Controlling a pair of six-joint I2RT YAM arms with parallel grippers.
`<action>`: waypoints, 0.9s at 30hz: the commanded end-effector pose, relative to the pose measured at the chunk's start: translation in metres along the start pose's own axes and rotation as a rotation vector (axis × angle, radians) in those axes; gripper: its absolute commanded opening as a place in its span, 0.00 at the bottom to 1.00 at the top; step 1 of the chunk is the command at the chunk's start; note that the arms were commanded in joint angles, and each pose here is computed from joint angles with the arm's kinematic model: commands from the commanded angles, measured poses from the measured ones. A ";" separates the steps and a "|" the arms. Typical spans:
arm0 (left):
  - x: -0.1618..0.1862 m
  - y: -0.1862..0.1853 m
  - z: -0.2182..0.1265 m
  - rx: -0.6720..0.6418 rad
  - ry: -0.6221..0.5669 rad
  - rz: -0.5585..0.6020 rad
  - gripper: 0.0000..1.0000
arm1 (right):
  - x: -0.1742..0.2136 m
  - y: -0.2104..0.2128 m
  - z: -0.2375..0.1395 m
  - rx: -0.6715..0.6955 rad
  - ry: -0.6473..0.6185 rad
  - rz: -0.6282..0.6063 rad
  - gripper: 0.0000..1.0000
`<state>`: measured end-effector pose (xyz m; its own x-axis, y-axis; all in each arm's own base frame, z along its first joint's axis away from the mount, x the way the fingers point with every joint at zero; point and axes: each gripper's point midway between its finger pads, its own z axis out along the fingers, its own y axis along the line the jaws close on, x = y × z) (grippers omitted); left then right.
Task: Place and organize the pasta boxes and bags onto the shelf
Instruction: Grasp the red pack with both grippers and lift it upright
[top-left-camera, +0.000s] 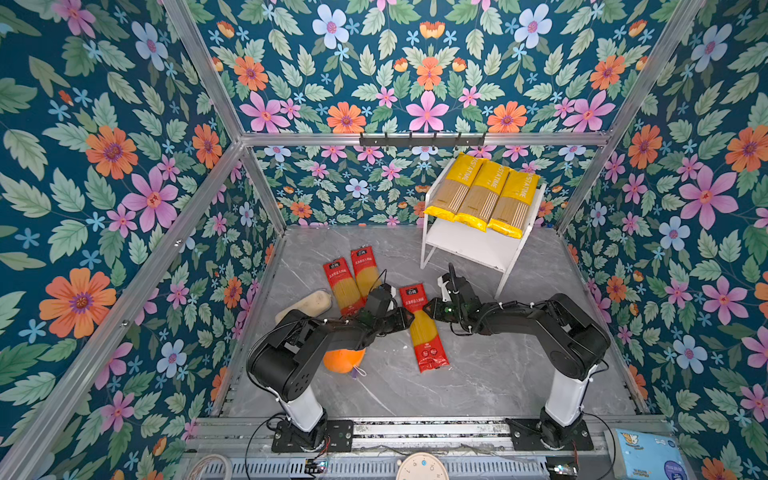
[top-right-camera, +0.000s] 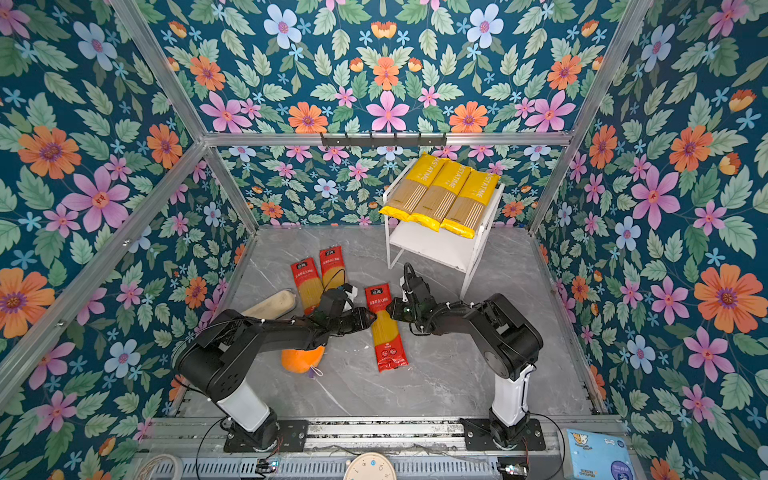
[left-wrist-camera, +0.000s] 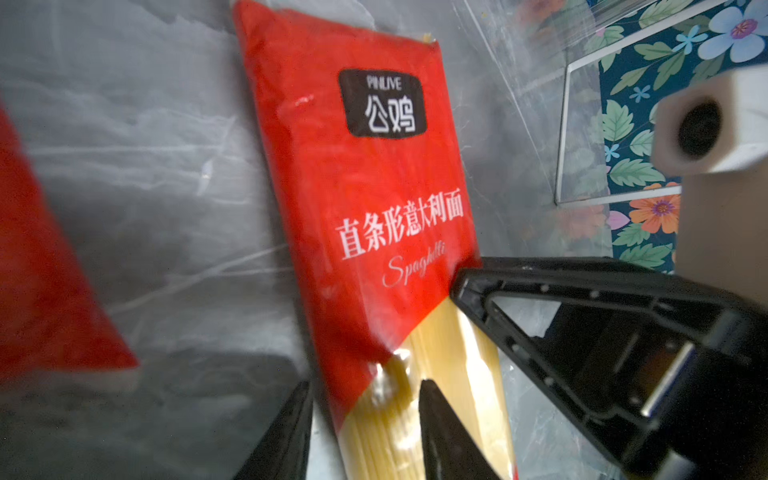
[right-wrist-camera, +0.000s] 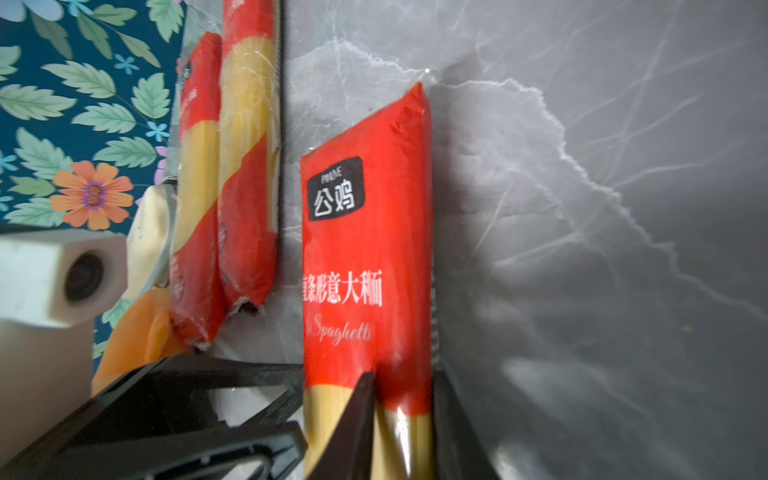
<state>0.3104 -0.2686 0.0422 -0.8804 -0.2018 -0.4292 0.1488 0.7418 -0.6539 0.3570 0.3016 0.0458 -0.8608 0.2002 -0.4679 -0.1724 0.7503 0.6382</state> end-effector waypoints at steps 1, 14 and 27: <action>-0.007 -0.011 -0.004 0.032 -0.019 0.010 0.45 | -0.015 0.020 -0.008 -0.092 -0.078 -0.003 0.15; -0.048 -0.047 -0.057 0.155 -0.136 0.201 0.52 | -0.055 0.067 -0.060 -0.249 -0.316 -0.157 0.00; -0.054 -0.097 -0.110 0.523 -0.310 0.278 0.76 | -0.087 0.163 -0.159 -0.556 -0.528 -0.417 0.00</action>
<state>0.2989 -0.2495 0.1617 -0.6733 -0.2377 -0.7001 0.5215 0.5186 -0.6776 0.3382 0.3006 0.2168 -0.5322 0.2637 -0.8045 -0.5963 0.5578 0.5773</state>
